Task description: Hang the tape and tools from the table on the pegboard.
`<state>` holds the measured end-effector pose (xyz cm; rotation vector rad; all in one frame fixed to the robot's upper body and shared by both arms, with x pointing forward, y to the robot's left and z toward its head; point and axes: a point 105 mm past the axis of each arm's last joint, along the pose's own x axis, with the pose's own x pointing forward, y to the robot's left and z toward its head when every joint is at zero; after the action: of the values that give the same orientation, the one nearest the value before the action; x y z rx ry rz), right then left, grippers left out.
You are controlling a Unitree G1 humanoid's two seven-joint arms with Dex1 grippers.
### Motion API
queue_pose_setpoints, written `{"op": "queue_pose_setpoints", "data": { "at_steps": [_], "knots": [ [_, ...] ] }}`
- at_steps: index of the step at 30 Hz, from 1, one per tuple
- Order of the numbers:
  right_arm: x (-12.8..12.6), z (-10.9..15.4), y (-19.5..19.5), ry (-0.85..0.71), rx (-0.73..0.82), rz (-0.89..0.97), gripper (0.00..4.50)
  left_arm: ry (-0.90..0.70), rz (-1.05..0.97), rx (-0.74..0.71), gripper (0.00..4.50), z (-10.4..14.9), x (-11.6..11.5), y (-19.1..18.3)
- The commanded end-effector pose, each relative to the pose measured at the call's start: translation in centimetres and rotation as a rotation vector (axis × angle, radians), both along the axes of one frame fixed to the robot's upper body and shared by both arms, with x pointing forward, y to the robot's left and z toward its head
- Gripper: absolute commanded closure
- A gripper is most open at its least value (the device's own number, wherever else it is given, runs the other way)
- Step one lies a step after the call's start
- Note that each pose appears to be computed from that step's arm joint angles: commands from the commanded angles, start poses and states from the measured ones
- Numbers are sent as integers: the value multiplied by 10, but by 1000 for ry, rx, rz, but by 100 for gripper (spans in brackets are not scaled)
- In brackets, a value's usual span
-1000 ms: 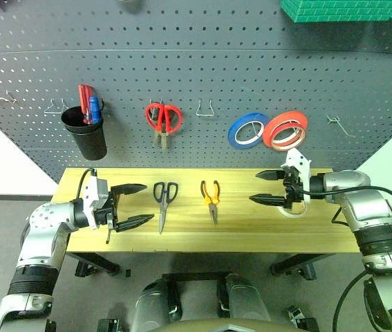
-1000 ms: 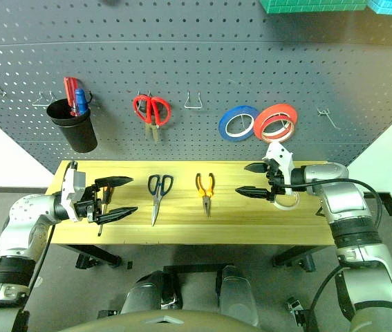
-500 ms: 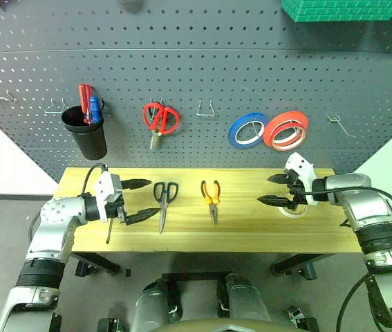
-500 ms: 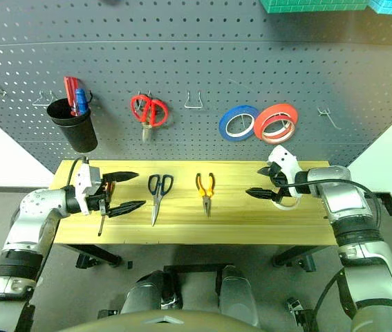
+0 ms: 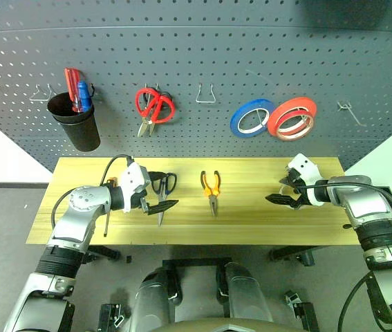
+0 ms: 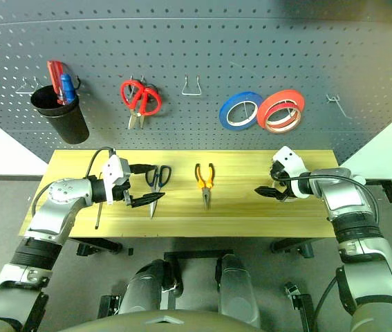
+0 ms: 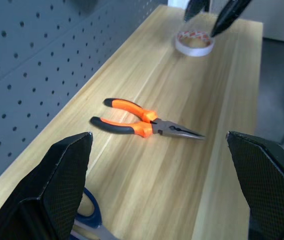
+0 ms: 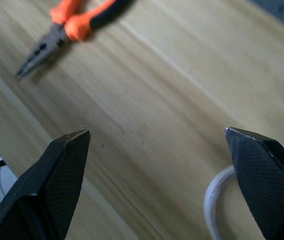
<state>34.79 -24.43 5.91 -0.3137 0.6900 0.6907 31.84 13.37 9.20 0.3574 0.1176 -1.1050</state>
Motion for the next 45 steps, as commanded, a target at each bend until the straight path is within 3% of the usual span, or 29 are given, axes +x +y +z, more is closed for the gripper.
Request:
{"op": "queue_pose_setpoints", "data": {
  "at_steps": [1,16,26,29,40,45],
  "knots": [
    [11,5,-11,-20,-40,-65,0,-34,4,33,2,10,7,-12],
    [20,-6,-40,24,-106,-224,0,-24,-103,71,2,16,26,-80],
    [20,-17,-36,50,-137,-218,0,-10,-125,102,2,13,35,-102],
    [18,-21,-33,68,-147,-191,62,2,-139,112,0,11,33,-104],
    [17,-28,-33,78,-226,-162,441,14,-149,110,0,14,28,-103],
    [15,-26,-27,70,-219,-127,446,23,-185,111,0,16,21,-99]
  ]
}}
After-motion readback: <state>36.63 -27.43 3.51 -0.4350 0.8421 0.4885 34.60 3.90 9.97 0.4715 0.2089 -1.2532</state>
